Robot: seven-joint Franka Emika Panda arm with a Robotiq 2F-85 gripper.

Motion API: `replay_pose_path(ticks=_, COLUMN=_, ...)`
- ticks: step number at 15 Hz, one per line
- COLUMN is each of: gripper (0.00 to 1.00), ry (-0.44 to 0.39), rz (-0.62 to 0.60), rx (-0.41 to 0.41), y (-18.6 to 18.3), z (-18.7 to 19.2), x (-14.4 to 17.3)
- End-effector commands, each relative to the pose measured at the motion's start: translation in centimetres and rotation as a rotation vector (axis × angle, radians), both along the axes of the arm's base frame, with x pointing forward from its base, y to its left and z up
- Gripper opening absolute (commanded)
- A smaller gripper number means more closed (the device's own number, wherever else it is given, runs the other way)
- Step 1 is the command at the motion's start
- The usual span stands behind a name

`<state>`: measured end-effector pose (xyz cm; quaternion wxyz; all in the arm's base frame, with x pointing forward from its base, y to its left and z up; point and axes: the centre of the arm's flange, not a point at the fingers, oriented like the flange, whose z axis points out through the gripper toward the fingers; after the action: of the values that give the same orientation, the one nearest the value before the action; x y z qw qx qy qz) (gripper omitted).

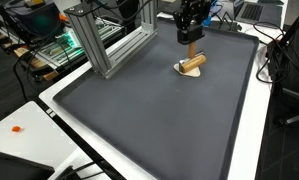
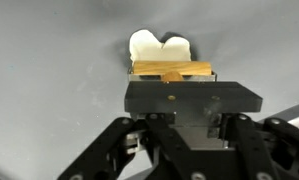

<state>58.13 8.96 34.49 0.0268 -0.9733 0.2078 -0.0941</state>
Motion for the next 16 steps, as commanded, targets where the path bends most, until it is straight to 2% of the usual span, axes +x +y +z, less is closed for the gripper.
replay_pose_path(ticks=1, gripper=0.24, ry=0.108, rz=0.008, rx=-0.007, y=0.1, z=-2.2, x=-1.2)
replay_pose_path(ticks=9, gripper=0.24, ry=0.181, rz=0.078, rx=-0.034, y=1.4, z=-2.6, x=-1.9)
replay_pose_path(ticks=16, gripper=0.24, ry=0.169, rz=0.197, rx=-0.063, y=1.3, z=-2.2, x=-1.8)
